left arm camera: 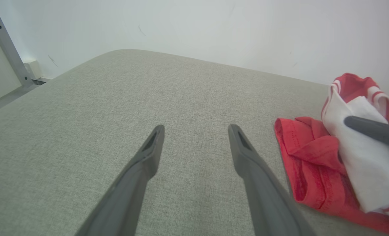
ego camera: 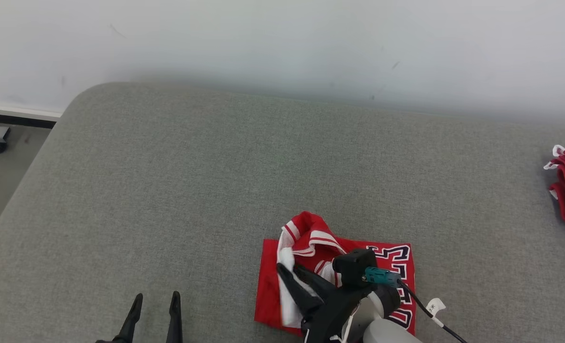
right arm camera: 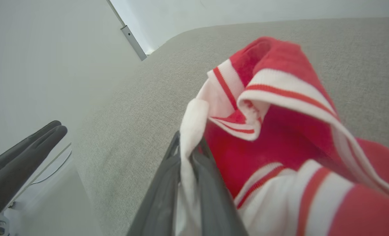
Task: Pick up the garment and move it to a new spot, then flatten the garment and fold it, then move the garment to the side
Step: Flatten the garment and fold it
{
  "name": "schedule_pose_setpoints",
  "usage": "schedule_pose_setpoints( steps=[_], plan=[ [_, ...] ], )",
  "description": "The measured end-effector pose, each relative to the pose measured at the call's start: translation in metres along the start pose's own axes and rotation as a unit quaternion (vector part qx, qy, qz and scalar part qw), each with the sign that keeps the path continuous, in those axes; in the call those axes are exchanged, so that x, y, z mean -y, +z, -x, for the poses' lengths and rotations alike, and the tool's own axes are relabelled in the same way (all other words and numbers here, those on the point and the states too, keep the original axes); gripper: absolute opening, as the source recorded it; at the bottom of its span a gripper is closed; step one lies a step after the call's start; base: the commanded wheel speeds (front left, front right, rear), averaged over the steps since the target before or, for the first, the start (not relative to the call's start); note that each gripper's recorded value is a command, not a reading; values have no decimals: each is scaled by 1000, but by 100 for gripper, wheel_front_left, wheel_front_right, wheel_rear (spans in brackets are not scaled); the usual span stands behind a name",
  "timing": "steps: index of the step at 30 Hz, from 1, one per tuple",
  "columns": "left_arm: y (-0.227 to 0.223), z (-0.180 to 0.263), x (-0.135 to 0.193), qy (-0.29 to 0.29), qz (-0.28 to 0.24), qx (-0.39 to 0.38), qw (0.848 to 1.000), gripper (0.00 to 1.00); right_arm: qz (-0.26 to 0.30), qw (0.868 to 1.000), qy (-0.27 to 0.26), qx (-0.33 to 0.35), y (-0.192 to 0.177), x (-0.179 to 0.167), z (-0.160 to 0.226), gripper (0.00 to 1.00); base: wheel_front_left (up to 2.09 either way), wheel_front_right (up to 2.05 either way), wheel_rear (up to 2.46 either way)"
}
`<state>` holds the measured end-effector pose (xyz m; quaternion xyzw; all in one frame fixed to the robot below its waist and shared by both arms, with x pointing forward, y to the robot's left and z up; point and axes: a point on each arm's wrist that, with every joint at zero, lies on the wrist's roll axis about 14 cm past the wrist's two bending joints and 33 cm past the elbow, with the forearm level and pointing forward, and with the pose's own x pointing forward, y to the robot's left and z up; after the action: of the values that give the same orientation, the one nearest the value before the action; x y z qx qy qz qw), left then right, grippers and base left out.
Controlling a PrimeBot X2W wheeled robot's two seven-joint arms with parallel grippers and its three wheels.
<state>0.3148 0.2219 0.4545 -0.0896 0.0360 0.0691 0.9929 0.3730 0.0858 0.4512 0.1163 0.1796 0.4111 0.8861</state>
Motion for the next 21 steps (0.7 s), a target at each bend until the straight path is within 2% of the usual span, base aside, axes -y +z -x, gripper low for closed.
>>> schedule_pose_setpoints(
  steps=[4, 8, 11, 14, 17, 21],
  plan=[
    [0, -1, 0, -1, 0, 1, 1000, 100, -1, 1000, 8, 20, 12, -6, -1, 100, 0, 0, 0],
    [2, -1, 0, -2, -1, 4, 1000, 100, 10, 996, 25, 79, 48, -13, 3, 100, 0, 0, 0],
    [3, -2, 1, -4, -1, 6, 1000, 100, 14, 990, 23, 138, 83, -5, 16, 100, 0, 0, 0],
    [2, -1, 3, -8, -1, 5, 1000, 100, 38, 980, -10, 196, 118, 23, 40, 100, 0, 0, 0],
    [5, -3, 5, -13, -5, 10, 1000, 100, 64, 968, -63, 236, 138, 58, 69, 100, 0, 0, 0],
    [12, -4, 5, -14, -14, 20, 1000, 100, 55, 960, -137, 240, 126, 99, 105, 100, 0, 0, 0]
  ],
)
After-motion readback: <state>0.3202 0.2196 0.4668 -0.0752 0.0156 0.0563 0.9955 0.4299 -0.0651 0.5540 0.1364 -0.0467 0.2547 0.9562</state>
